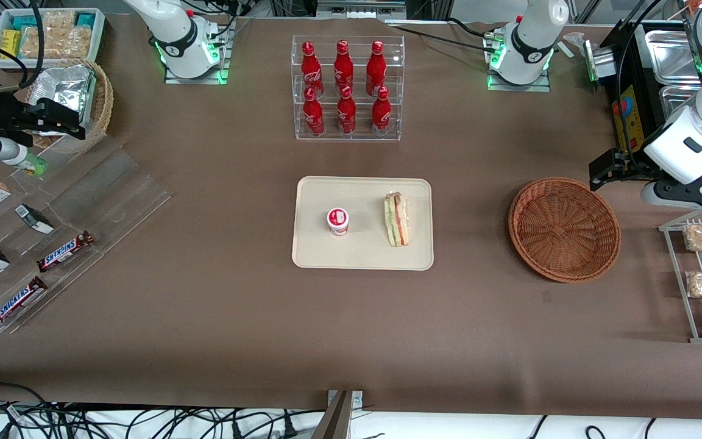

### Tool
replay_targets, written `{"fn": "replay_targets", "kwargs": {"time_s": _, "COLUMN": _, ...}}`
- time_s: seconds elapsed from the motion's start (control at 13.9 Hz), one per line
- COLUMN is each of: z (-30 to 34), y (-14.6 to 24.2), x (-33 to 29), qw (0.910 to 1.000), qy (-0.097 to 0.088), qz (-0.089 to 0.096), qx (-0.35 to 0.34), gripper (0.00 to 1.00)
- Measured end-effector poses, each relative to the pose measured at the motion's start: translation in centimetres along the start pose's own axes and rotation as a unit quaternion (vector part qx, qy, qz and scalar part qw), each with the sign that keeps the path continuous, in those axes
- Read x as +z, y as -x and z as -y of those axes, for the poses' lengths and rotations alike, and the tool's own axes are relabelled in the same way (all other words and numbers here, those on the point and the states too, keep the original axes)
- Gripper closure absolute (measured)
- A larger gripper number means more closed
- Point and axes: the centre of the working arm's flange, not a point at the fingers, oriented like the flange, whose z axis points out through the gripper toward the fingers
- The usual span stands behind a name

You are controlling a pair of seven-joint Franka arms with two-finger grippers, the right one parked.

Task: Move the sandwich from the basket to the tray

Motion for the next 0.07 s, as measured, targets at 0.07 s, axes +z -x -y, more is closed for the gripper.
{"fn": "replay_targets", "kwargs": {"time_s": 0.07, "z": 0.02, "y": 0.03, "x": 0.17, "qw": 1.0000, "qy": 0.000, "qz": 0.002, "qx": 0.002, "gripper": 0.00}}
